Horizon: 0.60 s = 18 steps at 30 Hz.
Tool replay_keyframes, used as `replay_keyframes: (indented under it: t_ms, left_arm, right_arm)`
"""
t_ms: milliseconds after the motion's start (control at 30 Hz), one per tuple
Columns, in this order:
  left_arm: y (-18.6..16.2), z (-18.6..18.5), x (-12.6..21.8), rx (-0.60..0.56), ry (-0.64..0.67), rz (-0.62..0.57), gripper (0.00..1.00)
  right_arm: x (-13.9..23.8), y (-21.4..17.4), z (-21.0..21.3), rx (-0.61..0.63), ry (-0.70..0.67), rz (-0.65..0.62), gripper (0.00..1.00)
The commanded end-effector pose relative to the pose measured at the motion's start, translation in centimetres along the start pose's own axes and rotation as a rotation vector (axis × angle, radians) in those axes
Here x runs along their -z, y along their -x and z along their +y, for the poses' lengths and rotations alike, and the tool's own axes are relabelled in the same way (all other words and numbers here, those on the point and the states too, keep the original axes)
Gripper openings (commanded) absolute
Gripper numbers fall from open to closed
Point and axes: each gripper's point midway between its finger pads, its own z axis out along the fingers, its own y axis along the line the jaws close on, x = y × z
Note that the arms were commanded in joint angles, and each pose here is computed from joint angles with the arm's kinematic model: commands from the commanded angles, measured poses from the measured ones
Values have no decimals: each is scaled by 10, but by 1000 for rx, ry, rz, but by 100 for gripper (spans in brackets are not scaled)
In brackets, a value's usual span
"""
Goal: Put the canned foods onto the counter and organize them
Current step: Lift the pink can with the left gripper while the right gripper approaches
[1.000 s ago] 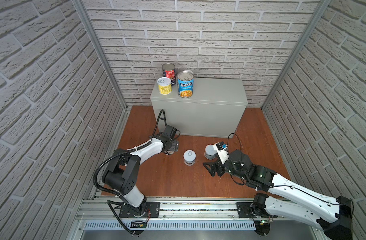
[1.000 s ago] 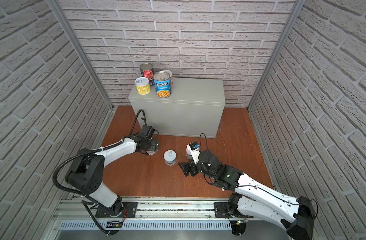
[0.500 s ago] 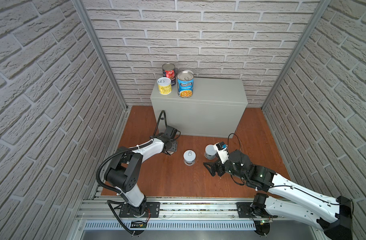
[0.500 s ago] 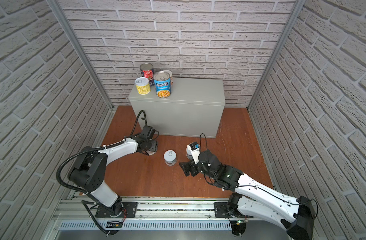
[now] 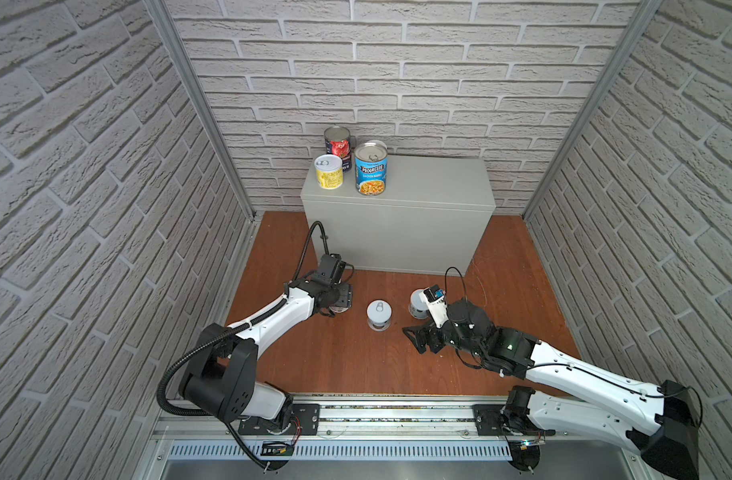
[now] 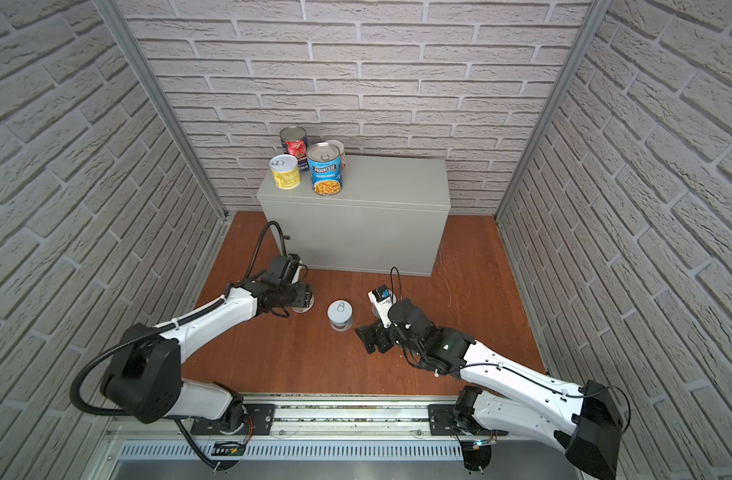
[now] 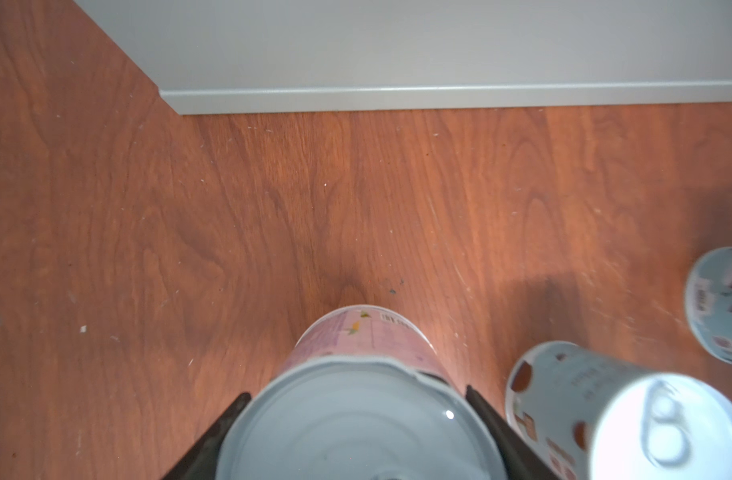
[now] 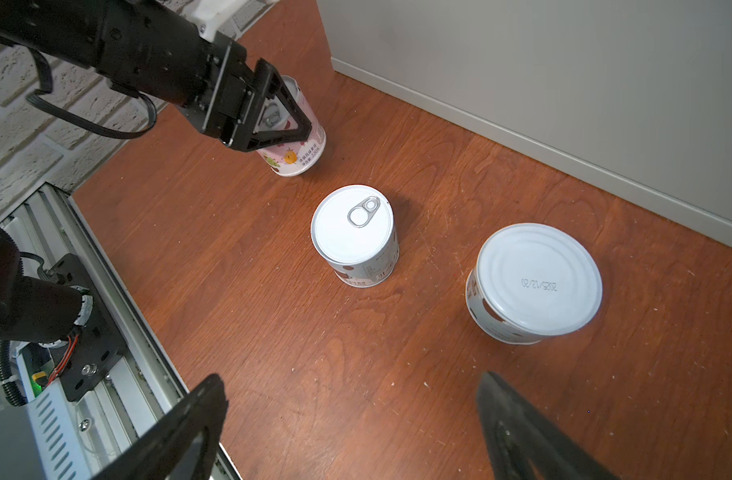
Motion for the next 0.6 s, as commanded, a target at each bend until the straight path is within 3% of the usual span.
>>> replay_keyframes:
  t_ms: [0, 333, 567]
  left_arm:
    - [9, -3, 18, 11, -24, -54, 48]
    - [14, -16, 48, 74, -127, -98, 48]
    - [20, -21, 63, 95, -155, -143, 47]
  right_arm:
    - [2, 21, 14, -9, 57, -89, 95]
    - [5, 22, 21, 2, 77, -93, 95]
    - [28, 25, 20, -13, 72, -113, 94]
